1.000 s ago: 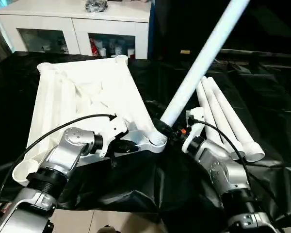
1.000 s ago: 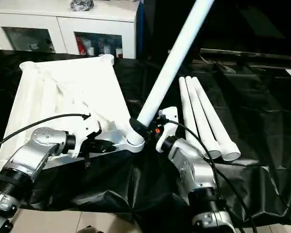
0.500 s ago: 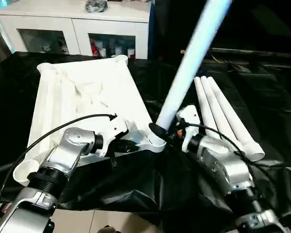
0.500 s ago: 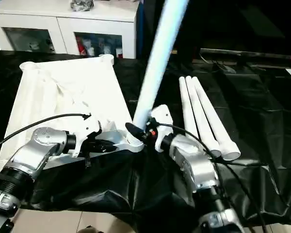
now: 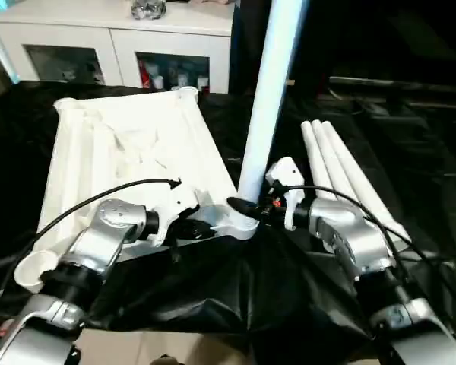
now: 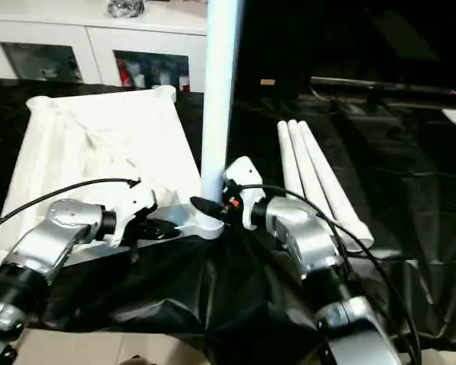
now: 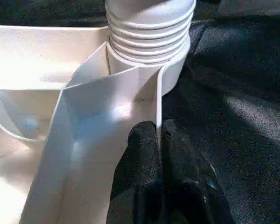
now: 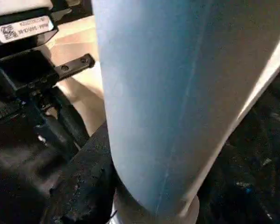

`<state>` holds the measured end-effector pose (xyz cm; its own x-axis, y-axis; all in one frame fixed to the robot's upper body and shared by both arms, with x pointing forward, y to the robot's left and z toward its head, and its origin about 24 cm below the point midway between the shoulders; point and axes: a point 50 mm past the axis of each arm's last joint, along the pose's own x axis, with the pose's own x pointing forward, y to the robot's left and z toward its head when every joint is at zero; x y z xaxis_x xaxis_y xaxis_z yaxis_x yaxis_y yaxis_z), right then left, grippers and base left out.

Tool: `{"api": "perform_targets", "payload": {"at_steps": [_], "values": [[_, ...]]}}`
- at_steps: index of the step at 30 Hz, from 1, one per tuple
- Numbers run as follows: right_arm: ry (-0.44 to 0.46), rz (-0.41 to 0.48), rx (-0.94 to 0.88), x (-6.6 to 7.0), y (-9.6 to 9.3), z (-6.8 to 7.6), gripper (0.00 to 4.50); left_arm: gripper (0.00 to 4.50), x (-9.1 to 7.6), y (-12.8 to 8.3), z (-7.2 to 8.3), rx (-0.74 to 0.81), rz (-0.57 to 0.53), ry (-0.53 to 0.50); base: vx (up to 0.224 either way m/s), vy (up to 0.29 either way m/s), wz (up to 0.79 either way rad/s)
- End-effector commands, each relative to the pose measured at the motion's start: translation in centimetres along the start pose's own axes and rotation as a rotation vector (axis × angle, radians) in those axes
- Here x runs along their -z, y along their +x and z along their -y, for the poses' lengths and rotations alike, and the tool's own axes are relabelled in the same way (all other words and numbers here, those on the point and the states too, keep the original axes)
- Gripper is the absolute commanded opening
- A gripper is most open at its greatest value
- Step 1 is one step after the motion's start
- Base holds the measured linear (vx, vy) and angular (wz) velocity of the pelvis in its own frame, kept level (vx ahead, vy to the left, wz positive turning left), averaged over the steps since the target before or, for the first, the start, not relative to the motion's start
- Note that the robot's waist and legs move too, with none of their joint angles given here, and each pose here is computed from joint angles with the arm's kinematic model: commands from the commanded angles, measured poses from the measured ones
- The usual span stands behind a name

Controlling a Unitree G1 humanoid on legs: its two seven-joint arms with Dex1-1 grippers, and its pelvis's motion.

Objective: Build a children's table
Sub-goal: Insert table leg to table base

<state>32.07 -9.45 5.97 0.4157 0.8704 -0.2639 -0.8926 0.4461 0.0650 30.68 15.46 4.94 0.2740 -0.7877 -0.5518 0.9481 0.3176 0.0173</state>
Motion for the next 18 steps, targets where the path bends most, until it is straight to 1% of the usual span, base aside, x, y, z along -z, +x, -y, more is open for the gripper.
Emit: {"api": "perform_targets", "payload": {"at_steps": [1,2,7,11,14,17,18], "values": [[0.096,-0.217,-0.116,4.9,0.2,-1.7,1.89,0.0,-2.5,0.2,0.5,0.058,0.068,0.112,0.0,0.0,0.0],[0.095,-0.219,-0.119,4.9,0.2,-1.7,1.89,0.0,-2.5,0.2,0.6,0.06,0.067,0.114,0.0,0.0,0.0],[0.073,-0.235,-0.225,4.9,-0.1,-1.8,1.89,0.0,-3.1,-0.5,1.7,0.145,0.088,0.162,0.0,0.0,0.0],[0.076,-0.23,-0.265,4.7,-0.2,-1.9,1.89,0.0,-3.2,-0.7,2.1,0.18,0.092,0.165,0.0,0.0,0.0],[0.054,-0.229,-0.252,4.5,-0.1,-1.5,1.89,0.0,-3.2,-1.0,1.6,0.134,0.084,0.163,0.0,0.0,0.0],[0.05,-0.208,-0.183,4.4,0.3,-1.1,1.89,0.0,-3.3,-1.0,1.1,0.084,0.085,0.166,0.0,0.0,0.0],[0.056,-0.196,-0.109,4.4,0.6,-0.7,1.89,0.0,-3.4,-0.9,0.9,0.049,0.089,0.155,0.0,0.0,0.0]]}}
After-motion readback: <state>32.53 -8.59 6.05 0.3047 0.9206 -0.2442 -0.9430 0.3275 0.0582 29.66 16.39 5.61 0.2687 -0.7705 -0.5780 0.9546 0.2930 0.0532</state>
